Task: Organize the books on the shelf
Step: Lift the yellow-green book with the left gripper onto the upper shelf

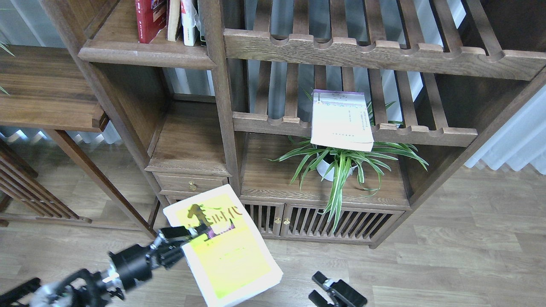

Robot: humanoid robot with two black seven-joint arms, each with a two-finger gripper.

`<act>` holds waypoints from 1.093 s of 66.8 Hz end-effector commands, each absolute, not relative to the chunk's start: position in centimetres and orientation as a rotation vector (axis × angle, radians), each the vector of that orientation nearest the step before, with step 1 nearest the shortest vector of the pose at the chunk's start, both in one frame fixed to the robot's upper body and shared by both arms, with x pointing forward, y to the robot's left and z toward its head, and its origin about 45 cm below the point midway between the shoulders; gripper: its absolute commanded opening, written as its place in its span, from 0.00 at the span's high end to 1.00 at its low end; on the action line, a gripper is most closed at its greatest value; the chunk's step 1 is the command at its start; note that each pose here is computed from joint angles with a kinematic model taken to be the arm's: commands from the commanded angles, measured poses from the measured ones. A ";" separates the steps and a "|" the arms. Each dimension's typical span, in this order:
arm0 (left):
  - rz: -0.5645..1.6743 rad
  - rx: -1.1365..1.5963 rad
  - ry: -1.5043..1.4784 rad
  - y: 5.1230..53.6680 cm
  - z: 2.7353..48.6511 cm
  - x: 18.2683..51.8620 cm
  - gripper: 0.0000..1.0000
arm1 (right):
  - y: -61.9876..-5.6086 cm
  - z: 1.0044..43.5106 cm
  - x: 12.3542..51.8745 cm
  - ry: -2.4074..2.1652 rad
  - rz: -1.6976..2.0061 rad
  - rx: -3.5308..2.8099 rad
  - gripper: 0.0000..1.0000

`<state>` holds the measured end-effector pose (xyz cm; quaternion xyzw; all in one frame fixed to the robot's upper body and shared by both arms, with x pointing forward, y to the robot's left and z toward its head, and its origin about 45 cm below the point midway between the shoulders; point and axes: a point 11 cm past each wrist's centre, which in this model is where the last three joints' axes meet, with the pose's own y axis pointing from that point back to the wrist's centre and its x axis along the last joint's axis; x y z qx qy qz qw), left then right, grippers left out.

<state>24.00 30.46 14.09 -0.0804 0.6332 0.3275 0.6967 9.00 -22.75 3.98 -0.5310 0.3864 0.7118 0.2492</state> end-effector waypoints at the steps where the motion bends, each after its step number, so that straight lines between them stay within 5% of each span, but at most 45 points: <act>1: 0.794 -0.162 1.317 33.9 16.5 25.2 0.98 | -23.5 4.3 10.0 1.067 1.897 -1.456 0.01; 13: 0.839 -0.217 1.170 36.5 21.0 28.3 0.98 | -24.3 4.7 11.3 1.079 1.838 -1.451 0.01; 28: 0.785 -0.314 0.866 36.8 32.0 34.3 0.98 | -24.3 5.2 12.7 1.068 1.786 -1.441 0.01; 48: 0.796 -0.314 0.610 38.5 41.8 35.9 0.97 | -23.5 5.4 13.4 1.039 1.774 -1.441 0.01; 73: 1.024 -0.105 0.283 43.1 47.2 38.0 0.96 | -22.6 5.7 14.0 1.006 1.765 -1.439 0.01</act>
